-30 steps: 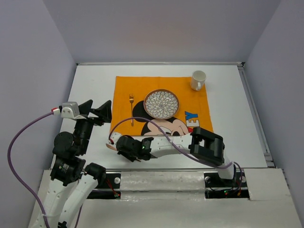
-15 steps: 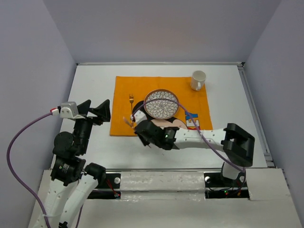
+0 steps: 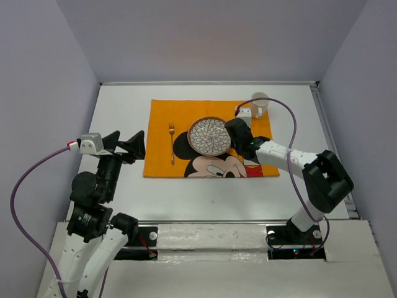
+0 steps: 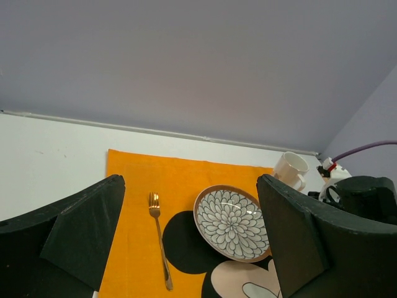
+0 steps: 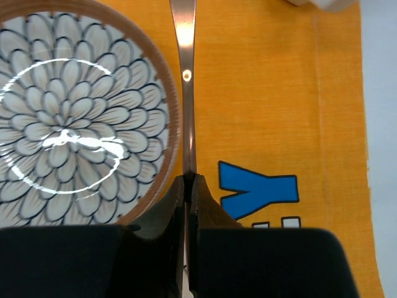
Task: Set the dinner table for one person
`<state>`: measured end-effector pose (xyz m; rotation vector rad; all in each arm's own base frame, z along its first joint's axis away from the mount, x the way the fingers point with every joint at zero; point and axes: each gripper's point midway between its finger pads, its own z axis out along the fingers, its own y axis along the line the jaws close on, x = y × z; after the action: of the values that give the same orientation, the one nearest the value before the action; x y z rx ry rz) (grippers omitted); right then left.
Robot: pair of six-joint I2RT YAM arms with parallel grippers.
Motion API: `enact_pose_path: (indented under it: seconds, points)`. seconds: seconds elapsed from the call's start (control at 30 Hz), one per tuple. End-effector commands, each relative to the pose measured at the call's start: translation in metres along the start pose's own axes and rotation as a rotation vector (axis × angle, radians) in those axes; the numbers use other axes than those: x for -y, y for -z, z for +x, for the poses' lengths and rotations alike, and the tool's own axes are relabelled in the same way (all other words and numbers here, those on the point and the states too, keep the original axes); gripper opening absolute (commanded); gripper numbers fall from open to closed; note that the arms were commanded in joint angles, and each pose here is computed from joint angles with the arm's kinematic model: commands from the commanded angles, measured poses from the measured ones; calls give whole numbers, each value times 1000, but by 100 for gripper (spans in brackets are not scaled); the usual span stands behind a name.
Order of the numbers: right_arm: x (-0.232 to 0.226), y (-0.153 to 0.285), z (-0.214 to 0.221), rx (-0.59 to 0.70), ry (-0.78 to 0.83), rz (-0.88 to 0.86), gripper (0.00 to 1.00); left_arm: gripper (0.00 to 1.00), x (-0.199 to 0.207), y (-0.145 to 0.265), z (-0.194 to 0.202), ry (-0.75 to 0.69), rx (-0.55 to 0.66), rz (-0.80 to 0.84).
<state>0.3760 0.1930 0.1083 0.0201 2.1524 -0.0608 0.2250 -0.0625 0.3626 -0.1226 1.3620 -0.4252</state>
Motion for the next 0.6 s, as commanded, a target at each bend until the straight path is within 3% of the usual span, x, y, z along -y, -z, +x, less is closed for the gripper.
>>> enact_pose_path:
  seconds: [0.0, 0.57]
  points:
    - [28, -30, -10, -1, -51, 73, 0, 99, 4, -2, -12, 10, 52, 17]
    - [48, -74, -2, -55, 8, 105, 0, 99, 4, -4, -11, 7, 46, 16]
